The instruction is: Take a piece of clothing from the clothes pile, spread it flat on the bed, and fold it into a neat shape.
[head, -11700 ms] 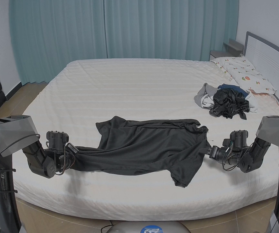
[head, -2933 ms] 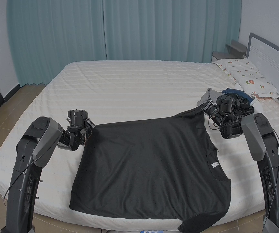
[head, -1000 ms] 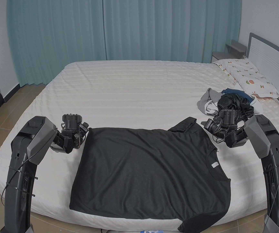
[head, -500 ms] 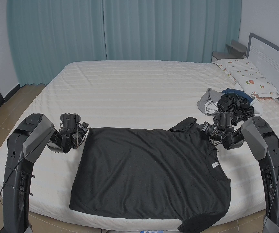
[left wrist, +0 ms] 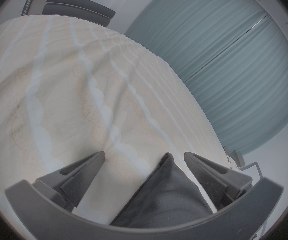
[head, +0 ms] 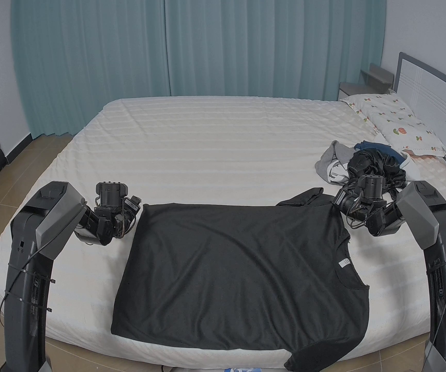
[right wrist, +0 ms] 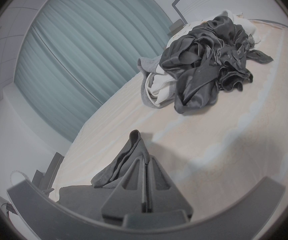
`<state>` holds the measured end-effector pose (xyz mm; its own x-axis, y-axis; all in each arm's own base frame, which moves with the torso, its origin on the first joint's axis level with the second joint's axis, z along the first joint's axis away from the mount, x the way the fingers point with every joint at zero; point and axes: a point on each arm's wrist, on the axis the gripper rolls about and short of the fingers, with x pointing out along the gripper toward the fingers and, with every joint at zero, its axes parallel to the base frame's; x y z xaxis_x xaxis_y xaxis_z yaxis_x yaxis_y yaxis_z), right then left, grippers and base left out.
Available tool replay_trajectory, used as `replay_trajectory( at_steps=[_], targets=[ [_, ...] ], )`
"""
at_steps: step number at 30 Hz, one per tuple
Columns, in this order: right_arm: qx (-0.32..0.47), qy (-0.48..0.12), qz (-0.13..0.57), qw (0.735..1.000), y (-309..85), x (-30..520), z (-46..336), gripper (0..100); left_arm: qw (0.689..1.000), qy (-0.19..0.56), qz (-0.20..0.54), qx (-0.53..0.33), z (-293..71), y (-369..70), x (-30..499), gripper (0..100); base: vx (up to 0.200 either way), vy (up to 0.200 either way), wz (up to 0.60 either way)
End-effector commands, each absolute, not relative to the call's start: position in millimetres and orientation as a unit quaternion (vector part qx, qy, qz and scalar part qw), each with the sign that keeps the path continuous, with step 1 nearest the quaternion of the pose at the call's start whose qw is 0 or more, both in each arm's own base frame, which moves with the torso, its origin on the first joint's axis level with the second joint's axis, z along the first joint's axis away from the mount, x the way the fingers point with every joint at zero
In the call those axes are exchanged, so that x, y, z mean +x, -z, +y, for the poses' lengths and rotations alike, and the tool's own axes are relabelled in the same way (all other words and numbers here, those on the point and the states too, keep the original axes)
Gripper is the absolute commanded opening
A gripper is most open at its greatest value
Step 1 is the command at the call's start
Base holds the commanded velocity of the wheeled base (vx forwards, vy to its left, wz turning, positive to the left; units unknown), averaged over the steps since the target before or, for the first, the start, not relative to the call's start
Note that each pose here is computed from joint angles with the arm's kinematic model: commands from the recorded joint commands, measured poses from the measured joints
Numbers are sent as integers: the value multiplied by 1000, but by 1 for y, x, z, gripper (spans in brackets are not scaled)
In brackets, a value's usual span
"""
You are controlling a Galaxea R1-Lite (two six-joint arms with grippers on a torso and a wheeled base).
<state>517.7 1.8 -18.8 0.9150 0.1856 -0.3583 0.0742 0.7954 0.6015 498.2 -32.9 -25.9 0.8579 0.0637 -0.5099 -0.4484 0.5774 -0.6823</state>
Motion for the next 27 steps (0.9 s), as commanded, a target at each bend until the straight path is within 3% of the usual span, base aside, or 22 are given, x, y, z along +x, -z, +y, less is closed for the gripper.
replay_trajectory(
  at_steps=[1, 7, 8, 13, 22, 27],
  targets=[
    [317, -28, 204, 926, 17, 516, 0, 0, 860, -150, 226, -431, -35, 30, 497, 100, 0, 0, 0],
    [313, -24, 206, 927, 20, 515, -4, 0, 861, -150, 230, -428, -36, 31, 496, 100, 0, 0, 0],
    [313, -24, 206, 927, 19, 515, -4, 100, 861, -150, 229, -428, -36, 31, 496, 100, 0, 0, 0],
    [311, -23, 210, 926, 27, 515, -1, 100, 859, -150, 236, -428, -36, 30, 492, 100, 0, 0, 0],
    [313, -50, 172, 933, -27, 513, 16, 100, 862, -120, 223, -440, -36, 25, 482, 100, 0, 0, 0],
    [312, -48, 201, 927, -9, 514, 25, 100, 859, -105, 232, -443, -37, 23, 478, 100, 0, 0, 0]
  ],
)
